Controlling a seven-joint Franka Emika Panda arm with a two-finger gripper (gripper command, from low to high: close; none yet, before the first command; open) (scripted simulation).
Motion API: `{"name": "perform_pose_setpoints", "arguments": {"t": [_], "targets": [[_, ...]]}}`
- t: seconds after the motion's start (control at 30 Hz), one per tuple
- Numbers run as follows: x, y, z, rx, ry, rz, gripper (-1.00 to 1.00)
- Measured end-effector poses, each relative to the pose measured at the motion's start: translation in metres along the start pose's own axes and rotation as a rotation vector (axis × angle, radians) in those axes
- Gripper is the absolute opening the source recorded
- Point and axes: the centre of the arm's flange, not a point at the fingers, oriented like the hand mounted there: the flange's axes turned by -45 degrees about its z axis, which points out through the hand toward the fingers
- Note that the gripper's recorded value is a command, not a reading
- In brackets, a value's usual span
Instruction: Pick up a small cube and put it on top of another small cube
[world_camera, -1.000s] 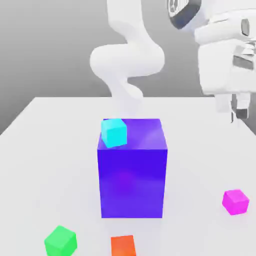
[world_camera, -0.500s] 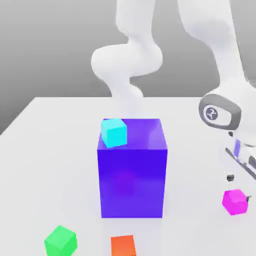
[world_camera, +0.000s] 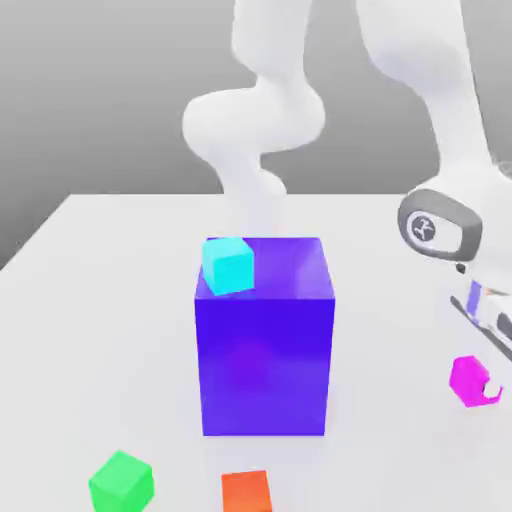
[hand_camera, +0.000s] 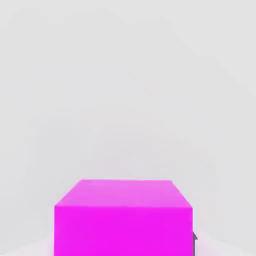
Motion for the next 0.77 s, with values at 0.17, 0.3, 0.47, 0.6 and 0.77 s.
{"name": "perform_pose_setpoints", "arguments": {"t": [0.17,0.3,0.47,0.6,0.77], "targets": [[-0.098,0.056,-0.010,0.004,-0.010,0.435,-1.00],[-0.185,0.082,-0.019,0.006,-0.012,0.783,-1.00],[-0.299,0.089,-0.032,0.008,-0.006,1.216,-1.00],[-0.391,0.084,-0.019,0.008,0.005,1.563,-1.00],[-0.423,0.080,0.009,0.007,0.007,1.688,1.00]]}}
